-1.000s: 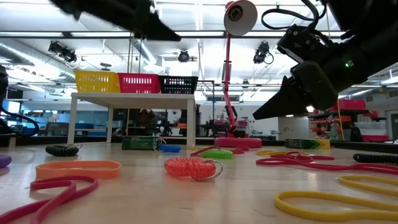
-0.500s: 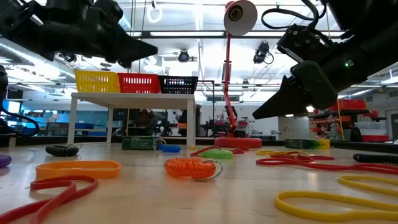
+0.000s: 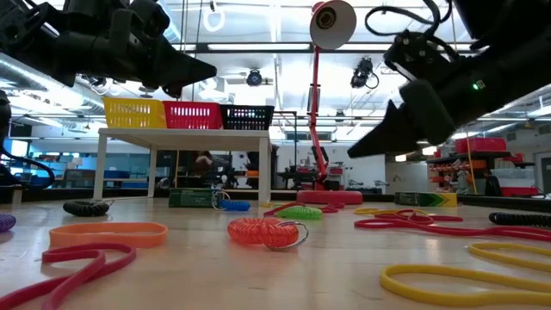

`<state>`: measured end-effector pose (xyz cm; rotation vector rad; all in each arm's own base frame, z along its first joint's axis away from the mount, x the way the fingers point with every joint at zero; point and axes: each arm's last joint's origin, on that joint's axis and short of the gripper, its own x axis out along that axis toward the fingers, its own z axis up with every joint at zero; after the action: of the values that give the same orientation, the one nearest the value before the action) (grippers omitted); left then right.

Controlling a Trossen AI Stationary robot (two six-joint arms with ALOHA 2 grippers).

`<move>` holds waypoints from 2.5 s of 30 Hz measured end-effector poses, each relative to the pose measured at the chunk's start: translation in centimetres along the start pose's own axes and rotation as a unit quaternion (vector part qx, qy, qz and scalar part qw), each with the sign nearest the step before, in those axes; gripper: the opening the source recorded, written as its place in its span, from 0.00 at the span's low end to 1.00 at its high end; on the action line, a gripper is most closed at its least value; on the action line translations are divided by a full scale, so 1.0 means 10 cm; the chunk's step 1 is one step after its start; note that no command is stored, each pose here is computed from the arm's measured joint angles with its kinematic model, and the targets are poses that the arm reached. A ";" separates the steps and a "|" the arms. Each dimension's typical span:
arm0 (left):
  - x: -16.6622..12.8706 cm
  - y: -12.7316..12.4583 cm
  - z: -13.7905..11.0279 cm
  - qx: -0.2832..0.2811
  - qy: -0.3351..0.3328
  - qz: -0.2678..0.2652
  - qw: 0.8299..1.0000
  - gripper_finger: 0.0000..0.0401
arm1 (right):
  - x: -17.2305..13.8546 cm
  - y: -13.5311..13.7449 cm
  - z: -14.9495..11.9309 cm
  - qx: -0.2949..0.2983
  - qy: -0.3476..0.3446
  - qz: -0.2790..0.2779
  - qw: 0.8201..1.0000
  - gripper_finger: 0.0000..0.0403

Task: Pick & Place Office Desk Supplies
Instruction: Put the crayon box into the red bin on the shelf

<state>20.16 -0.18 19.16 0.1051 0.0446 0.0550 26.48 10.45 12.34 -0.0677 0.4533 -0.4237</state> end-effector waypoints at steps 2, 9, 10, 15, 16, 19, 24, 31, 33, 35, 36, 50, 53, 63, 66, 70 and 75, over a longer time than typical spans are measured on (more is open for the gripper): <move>0.00 0.00 0.00 -0.012 0.000 0.000 1.000 0.06 | 0.00 0.01 0.03 0.021 -0.011 0.002 1.000 0.04; 0.00 0.00 0.00 -0.002 0.000 0.000 1.000 0.06 | 0.00 0.03 0.11 0.055 -0.042 0.009 0.998 0.04; 0.00 0.00 0.00 -0.002 0.000 0.000 1.000 0.06 | 0.00 0.03 0.11 0.058 -0.045 0.011 0.997 0.04; 0.00 0.00 0.00 -0.004 0.003 0.009 1.000 0.06 | 0.01 0.08 0.22 0.016 -0.056 0.048 0.997 0.04; 0.00 0.00 0.00 -0.004 0.003 0.008 1.000 0.06 | 0.01 0.10 0.25 0.007 -0.056 0.054 0.997 0.04; 0.00 0.00 0.00 -0.005 0.002 0.007 1.000 0.06 | 0.03 0.16 0.36 -0.027 -0.032 0.054 0.998 0.04; 0.00 0.01 0.00 -0.005 0.002 0.009 1.000 0.06 | 0.00 0.21 0.61 -0.081 0.091 0.026 0.992 0.04; 0.00 0.00 -0.01 -0.004 0.005 0.009 1.000 0.06 | -0.17 0.19 0.92 -0.038 0.250 0.034 0.967 0.05; 0.00 0.00 -0.01 -0.004 0.005 0.009 1.000 0.06 | -0.22 0.17 0.92 -0.008 0.298 0.039 0.954 0.07; 0.00 0.00 -0.01 -0.004 0.005 0.009 1.000 0.06 | -0.26 0.15 0.89 0.023 0.342 0.036 0.939 0.11; 0.00 0.00 -0.01 -0.004 0.005 0.009 1.000 0.06 | -0.28 0.13 0.87 0.035 0.364 0.032 0.930 0.13; 0.00 0.00 -0.01 -0.004 0.005 0.009 1.000 0.06 | -0.55 0.00 0.27 0.065 0.521 -0.066 0.849 0.42; 0.00 0.00 -0.01 -0.004 0.005 0.009 1.000 0.06 | -0.55 0.00 0.21 0.069 0.531 -0.059 0.842 0.44; 0.00 0.01 -0.01 -0.004 0.005 0.009 1.000 0.06 | -0.57 0.35 0.59 0.043 0.482 0.120 0.867 0.51; 0.00 0.01 -0.01 -0.004 0.005 0.009 1.000 0.06 | -0.67 0.54 0.62 0.023 0.469 0.152 0.869 0.55; 0.00 0.00 -0.01 -0.004 0.005 0.009 1.000 0.06 | -0.87 0.81 0.63 0.014 0.462 0.157 0.873 0.66; 0.00 0.00 -0.01 -0.005 0.005 0.009 1.000 0.06 | -1.11 1.07 0.55 0.017 0.449 0.139 0.882 0.87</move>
<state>20.18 -0.12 19.09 0.0962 0.0540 0.0743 23.97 24.64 20.12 0.2408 1.3568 -0.1527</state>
